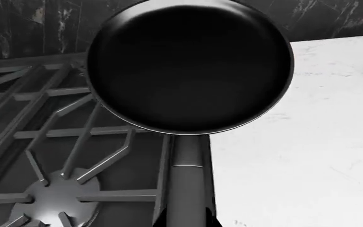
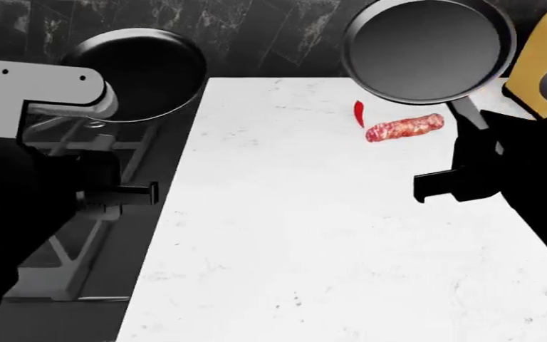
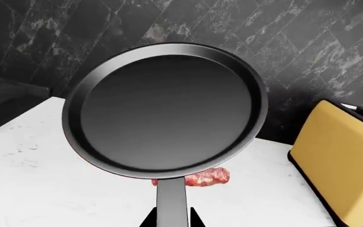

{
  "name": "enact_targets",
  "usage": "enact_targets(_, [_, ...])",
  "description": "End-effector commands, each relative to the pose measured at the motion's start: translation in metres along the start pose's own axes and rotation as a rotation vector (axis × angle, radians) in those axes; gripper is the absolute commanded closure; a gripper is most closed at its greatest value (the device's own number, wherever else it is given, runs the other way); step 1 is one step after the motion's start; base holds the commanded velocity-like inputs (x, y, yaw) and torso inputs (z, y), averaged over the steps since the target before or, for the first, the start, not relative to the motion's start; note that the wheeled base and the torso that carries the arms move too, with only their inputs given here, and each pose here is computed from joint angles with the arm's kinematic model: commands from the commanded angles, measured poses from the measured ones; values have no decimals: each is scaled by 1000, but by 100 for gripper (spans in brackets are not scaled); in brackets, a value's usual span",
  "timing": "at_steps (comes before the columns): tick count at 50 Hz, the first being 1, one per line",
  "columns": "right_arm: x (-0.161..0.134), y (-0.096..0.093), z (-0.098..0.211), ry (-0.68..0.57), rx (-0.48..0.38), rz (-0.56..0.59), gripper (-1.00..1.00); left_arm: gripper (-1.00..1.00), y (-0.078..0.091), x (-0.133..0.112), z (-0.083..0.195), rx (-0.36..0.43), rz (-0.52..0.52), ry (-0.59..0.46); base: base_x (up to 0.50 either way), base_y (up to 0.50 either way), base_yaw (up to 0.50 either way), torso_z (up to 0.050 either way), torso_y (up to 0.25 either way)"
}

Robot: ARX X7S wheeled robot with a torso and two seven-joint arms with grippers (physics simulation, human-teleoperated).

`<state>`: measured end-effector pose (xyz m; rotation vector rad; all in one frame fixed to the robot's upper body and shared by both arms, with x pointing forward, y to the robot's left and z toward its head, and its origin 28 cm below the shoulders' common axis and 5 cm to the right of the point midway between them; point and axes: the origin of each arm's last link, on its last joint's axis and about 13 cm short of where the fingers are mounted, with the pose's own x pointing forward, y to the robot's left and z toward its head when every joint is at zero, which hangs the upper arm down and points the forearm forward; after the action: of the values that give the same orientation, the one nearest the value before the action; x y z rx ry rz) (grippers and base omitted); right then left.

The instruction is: Place both pans onto different burners. Then place the chili pepper and the sausage on different pans.

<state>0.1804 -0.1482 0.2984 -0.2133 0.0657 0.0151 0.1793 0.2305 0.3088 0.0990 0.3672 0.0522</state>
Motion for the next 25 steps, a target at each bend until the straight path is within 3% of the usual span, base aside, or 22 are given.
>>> enact_targets(1, [0, -7, 13, -105, -8, -65, 100, 100, 6, -5, 13, -39, 40, -92, 0, 500, 0, 0, 10])
enact_targets(25, [1, -5, 12, -108, -31, -47, 100, 100, 6, -5, 14, -47, 33, -98, 0, 500, 0, 2, 5])
